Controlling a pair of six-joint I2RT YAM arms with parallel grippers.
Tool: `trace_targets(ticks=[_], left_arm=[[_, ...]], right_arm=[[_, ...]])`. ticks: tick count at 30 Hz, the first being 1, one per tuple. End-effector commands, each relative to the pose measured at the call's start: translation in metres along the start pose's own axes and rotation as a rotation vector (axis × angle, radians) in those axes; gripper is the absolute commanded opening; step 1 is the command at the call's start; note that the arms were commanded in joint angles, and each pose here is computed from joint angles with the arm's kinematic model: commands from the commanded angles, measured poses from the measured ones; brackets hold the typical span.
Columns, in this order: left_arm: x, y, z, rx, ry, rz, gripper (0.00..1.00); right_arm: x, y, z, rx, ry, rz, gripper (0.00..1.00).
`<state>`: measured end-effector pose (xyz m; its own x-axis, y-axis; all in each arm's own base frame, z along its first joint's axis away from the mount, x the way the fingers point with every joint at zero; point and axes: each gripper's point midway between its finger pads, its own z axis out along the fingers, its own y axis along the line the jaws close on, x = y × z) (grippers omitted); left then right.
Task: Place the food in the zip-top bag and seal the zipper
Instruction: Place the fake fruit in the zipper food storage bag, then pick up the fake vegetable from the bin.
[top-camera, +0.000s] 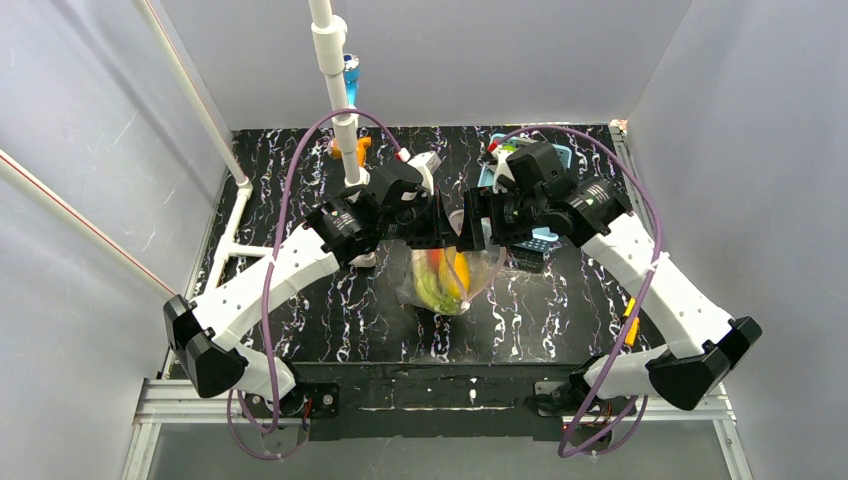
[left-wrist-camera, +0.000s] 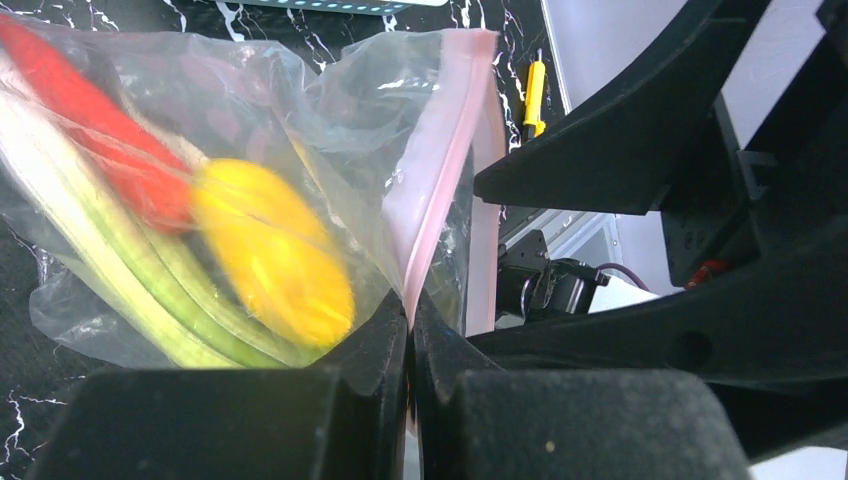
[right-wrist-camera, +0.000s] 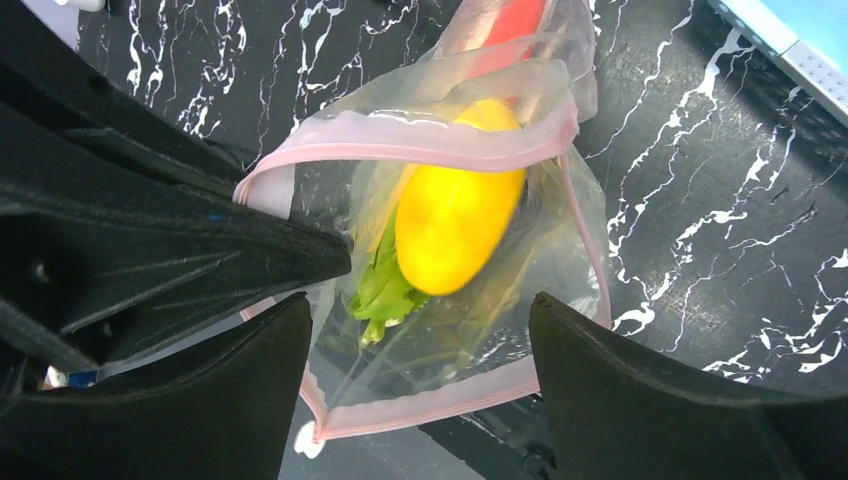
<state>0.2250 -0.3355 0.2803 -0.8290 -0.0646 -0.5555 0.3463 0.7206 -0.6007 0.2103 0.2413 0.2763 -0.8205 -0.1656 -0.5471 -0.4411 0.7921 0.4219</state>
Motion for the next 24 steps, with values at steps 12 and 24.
trace_targets(ticks=[12,24], left_arm=[[-0.015,-0.004,-0.023,0.009,-0.08,0.01,0.0],[-0.013,0.0,-0.024,-0.003,-0.08,0.013,0.0]], right_arm=[[-0.045,0.027,-0.084,-0.052,-0.308,-0.117,0.89],[-0.077,-0.019,-0.148,0.177,-0.661,0.035,0.96]])
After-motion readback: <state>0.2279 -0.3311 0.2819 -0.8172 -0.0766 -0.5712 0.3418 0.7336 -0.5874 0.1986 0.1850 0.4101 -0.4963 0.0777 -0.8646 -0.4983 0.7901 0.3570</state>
